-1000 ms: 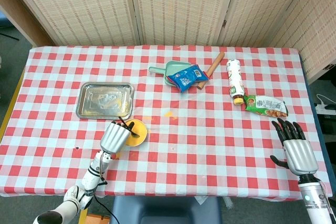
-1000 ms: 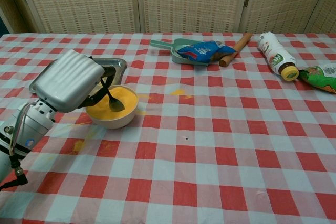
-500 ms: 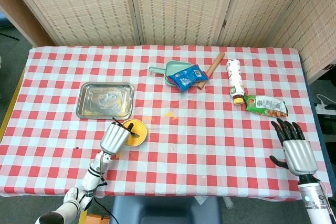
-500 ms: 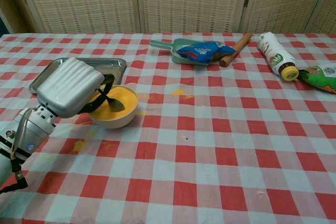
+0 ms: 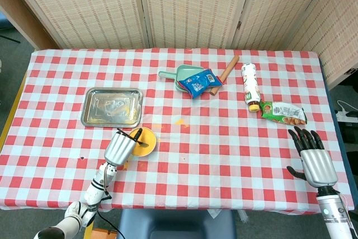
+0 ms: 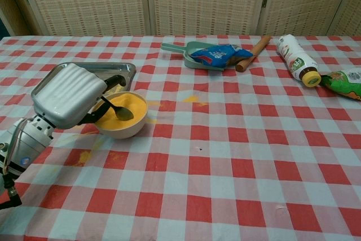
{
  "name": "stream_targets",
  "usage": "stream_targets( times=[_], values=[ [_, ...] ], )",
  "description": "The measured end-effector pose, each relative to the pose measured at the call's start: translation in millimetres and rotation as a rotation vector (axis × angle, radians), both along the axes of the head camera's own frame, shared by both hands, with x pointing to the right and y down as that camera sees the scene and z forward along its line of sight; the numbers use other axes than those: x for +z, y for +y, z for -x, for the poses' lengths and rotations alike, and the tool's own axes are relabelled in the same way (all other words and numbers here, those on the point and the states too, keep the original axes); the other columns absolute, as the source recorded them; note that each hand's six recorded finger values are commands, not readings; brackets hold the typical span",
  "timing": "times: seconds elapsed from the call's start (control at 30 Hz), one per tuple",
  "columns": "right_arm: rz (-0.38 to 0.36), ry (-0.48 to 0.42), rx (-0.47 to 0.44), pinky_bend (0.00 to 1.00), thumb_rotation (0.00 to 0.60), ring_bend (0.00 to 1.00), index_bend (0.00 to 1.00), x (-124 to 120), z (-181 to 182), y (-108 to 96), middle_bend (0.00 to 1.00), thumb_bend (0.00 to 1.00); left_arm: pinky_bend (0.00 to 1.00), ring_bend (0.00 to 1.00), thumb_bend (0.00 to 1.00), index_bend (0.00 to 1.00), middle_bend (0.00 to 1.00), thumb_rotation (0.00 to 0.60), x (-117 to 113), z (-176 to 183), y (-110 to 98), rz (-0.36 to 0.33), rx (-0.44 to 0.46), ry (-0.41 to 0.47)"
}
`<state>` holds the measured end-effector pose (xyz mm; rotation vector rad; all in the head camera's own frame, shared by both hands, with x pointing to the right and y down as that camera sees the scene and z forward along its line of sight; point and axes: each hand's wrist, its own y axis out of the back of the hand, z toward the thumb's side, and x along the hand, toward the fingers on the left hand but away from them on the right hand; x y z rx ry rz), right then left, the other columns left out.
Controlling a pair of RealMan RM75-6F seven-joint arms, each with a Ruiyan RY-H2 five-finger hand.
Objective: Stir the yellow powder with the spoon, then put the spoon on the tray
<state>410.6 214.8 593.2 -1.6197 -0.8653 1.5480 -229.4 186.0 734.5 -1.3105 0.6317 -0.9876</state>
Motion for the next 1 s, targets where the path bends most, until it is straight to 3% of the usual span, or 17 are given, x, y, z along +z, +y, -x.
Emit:
stream_targets(
  times=[0.27,1.0],
  values=[
    [-0.003,0.001,-0.002,0.00,0.600,0.00,0.00,0,1,1,0.00,0.09,1.00,1.00,0.44,0.16,1.00,0.600,-2,1,3,0.011,-0.001,0.011],
    [-0.007,0.001,-0.016,0.00,0.600,0.00,0.00,0,5,3,0.00,0.09,1.00,1.00,0.44,0.17,1.00,0.600,-17,24,9,0.025,-0.030,-0.026]
  ],
)
